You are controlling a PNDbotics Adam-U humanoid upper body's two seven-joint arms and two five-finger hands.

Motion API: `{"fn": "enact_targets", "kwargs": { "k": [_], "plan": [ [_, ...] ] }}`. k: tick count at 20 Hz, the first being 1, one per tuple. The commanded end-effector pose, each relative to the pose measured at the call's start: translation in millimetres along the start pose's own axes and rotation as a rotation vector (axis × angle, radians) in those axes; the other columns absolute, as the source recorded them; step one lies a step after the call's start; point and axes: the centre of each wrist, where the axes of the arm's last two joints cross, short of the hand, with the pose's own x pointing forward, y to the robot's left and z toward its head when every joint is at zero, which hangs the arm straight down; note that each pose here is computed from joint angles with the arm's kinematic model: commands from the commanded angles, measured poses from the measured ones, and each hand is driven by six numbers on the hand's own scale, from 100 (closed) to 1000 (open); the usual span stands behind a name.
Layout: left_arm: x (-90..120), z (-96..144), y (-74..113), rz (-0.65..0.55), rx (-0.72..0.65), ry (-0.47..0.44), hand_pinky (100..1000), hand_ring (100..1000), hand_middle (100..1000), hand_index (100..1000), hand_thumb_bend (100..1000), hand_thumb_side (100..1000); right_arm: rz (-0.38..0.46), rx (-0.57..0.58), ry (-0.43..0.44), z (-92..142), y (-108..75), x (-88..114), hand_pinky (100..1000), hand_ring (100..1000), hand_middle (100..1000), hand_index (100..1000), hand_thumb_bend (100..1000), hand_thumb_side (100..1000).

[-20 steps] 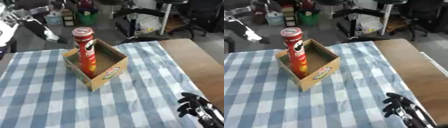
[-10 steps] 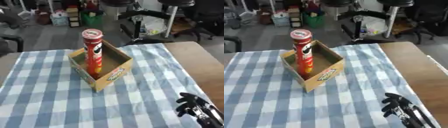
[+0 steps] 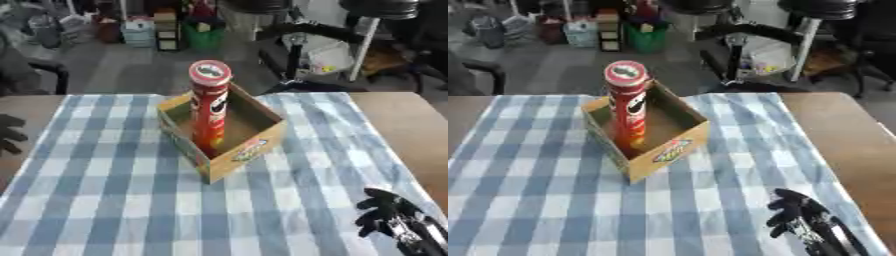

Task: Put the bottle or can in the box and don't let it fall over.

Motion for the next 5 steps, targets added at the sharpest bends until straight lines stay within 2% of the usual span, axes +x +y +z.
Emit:
{"fn": "enact_targets", "kwargs": {
  "k": [1, 5],
  "plan": [
    [-1.8, 3.3, -10.2, 0.043, 0.034, 0.055, 583, 680, 732, 800, 204, 678, 0.01, 0.005, -0.008, -0.2, 0.7, 3.0, 502, 580, 645, 829, 100, 611],
    [-12.1, 6.4, -25.3, 0.104, 0.036, 0.122, 577, 676, 730, 798, 200, 694, 0.01, 0.001, -0.001, 2.1, 1.6, 1.9, 502, 580, 645, 829, 100, 611]
  ]
}}
